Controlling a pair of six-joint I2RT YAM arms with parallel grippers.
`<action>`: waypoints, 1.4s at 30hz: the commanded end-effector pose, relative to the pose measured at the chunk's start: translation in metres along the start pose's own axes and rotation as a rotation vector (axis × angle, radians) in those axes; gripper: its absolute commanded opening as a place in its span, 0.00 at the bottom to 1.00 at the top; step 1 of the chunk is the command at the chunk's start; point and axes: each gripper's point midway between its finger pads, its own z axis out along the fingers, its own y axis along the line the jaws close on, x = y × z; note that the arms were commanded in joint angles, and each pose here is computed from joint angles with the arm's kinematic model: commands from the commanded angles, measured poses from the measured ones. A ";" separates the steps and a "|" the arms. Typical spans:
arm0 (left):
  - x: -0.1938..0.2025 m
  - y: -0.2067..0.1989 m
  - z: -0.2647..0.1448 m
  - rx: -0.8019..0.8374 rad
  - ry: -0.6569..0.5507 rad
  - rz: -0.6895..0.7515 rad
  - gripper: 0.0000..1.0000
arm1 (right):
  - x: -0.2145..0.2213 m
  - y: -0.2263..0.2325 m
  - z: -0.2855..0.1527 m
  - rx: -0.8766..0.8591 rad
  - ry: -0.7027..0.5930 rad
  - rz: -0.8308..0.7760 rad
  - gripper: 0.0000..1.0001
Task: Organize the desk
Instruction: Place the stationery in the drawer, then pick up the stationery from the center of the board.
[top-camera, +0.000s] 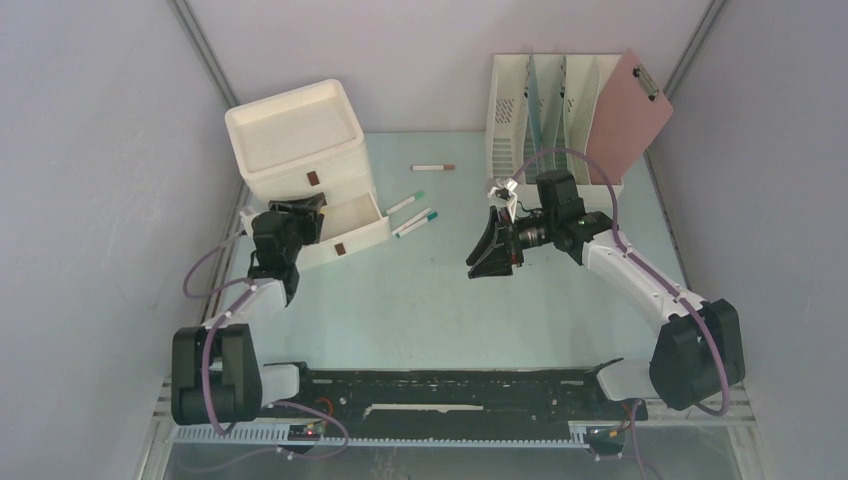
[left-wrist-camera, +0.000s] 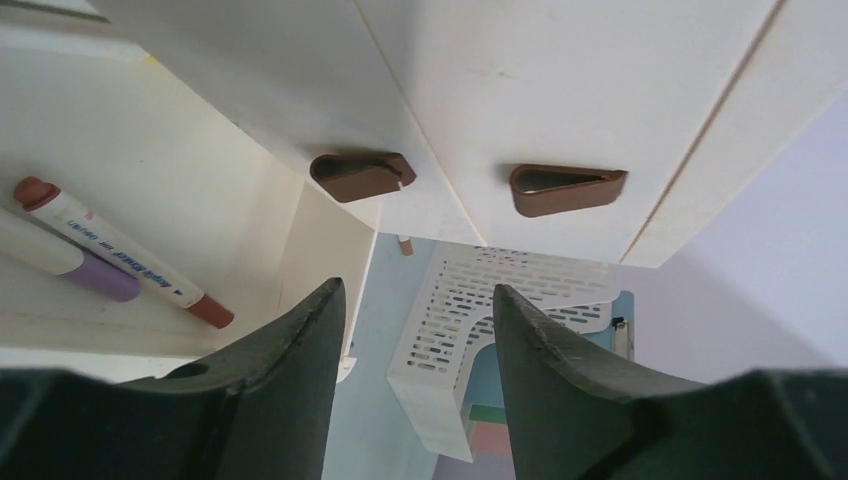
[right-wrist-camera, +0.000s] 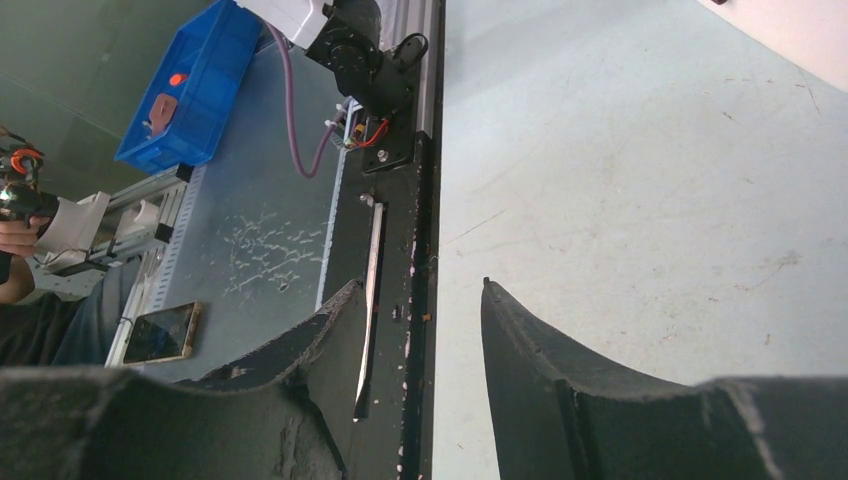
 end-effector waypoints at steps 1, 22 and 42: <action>-0.007 -0.027 -0.013 0.103 -0.022 0.044 0.61 | -0.018 0.008 -0.004 -0.010 -0.021 -0.073 0.53; 0.042 -0.081 -0.077 0.641 0.152 0.409 1.00 | -0.019 0.008 -0.007 -0.005 -0.027 -0.078 0.54; 0.121 -0.052 -0.057 0.372 0.270 1.170 1.00 | -0.020 0.005 -0.012 0.009 -0.033 -0.086 0.54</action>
